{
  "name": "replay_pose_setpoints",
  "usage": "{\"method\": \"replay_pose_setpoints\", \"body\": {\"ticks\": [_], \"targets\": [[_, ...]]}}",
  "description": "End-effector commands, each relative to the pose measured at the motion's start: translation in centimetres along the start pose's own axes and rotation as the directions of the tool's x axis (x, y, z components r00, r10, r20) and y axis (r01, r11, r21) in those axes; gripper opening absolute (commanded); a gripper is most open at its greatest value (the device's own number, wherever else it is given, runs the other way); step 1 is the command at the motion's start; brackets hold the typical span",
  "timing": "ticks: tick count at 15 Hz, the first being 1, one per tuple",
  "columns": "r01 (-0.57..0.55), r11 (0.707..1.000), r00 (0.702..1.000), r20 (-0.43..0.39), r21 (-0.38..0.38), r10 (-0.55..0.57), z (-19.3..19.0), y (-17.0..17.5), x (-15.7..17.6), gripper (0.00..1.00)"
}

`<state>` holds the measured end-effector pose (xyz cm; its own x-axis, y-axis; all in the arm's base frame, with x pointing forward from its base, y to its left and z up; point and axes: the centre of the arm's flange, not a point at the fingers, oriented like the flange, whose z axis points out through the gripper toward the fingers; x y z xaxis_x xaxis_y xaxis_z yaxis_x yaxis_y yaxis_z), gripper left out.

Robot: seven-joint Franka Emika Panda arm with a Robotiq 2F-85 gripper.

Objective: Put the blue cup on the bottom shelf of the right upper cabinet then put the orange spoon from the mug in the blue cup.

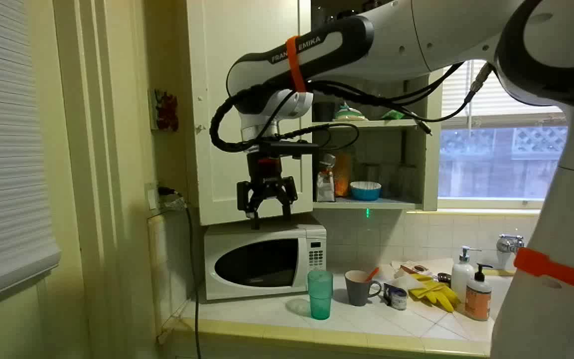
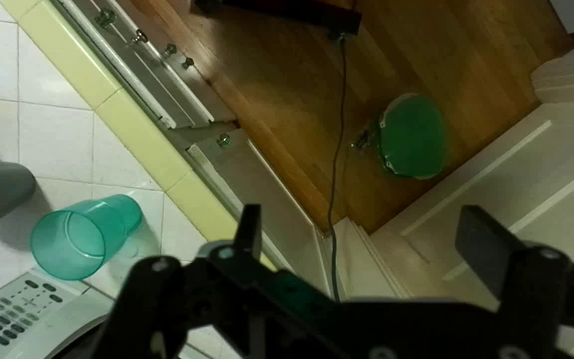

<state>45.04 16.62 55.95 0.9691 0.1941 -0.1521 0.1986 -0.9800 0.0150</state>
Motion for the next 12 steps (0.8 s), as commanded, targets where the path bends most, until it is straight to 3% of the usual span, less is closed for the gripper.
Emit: {"method": "replay_pose_setpoints", "body": {"ticks": [1, 6, 9, 12], "targets": [[0.000, 1.000, 1.000, 0.000, 0.000, 0.000, 0.0, 0.0, 0.0, 1.00], [0.000, 1.000, 1.000, 0.000, 0.000, 0.000, 0.0, 0.0, 0.0, 1.00], [-0.138, 0.990, 0.990, 0.032, -0.021, 0.139, 0.8, 1.8, -1.4, 1.00], [-0.293, 0.956, 0.955, 0.054, -0.014, 0.293, 2.7, 4.4, -3.6, 1.00]]}}
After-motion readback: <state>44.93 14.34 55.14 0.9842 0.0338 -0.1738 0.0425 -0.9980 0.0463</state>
